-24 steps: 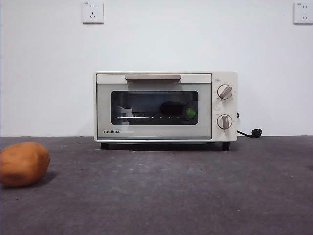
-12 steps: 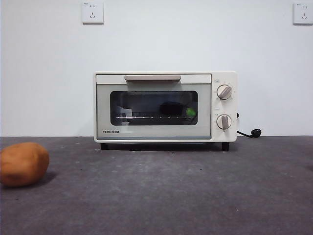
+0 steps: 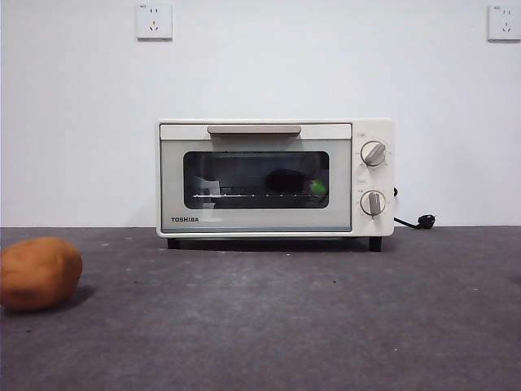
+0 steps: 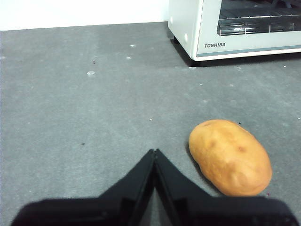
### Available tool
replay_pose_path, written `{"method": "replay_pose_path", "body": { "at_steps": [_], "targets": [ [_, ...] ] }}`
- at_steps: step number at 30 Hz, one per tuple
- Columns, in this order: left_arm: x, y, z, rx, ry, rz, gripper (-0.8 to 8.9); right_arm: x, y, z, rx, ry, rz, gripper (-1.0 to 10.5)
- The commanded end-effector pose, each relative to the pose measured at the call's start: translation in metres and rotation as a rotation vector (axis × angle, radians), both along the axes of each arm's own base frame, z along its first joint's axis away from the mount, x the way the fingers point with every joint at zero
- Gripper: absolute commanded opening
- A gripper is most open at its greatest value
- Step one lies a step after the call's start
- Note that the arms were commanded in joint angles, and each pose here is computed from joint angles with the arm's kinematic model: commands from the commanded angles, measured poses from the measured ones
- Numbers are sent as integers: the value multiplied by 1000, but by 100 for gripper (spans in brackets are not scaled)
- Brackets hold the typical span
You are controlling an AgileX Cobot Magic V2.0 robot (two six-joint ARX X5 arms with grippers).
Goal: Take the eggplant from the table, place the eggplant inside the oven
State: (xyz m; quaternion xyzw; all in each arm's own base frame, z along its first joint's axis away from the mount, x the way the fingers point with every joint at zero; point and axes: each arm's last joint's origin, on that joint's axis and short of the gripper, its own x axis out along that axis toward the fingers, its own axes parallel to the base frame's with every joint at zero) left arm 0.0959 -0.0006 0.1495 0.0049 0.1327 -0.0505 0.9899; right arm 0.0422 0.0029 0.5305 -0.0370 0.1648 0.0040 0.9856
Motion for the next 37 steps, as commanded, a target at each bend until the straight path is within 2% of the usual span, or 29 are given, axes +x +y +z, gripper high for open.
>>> {"method": "replay_pose_path", "body": {
  "at_steps": [1, 8, 15, 19, 28, 37],
  "targets": [
    [0, 0, -2, -10, 2, 6, -4, -26, -6, -1, 6, -43, -43, 1],
    [0, 0, -2, -10, 2, 6, -4, -80, -13, -8, 3, -162, -88, 1],
    [0, 0, -2, -10, 2, 6, -4, -97, -12, -41, 3, -173, -132, 1],
    [0, 0, -2, -10, 2, 6, -4, -89, -11, -71, 9, -187, -133, 1],
    [0, 0, -2, -10, 2, 6, -4, -48, -6, -153, 40, -248, -42, 1],
    [0, 0, -2, -10, 2, 6, -4, -6, -3, -229, 165, -334, -27, 1]
  ]
}}
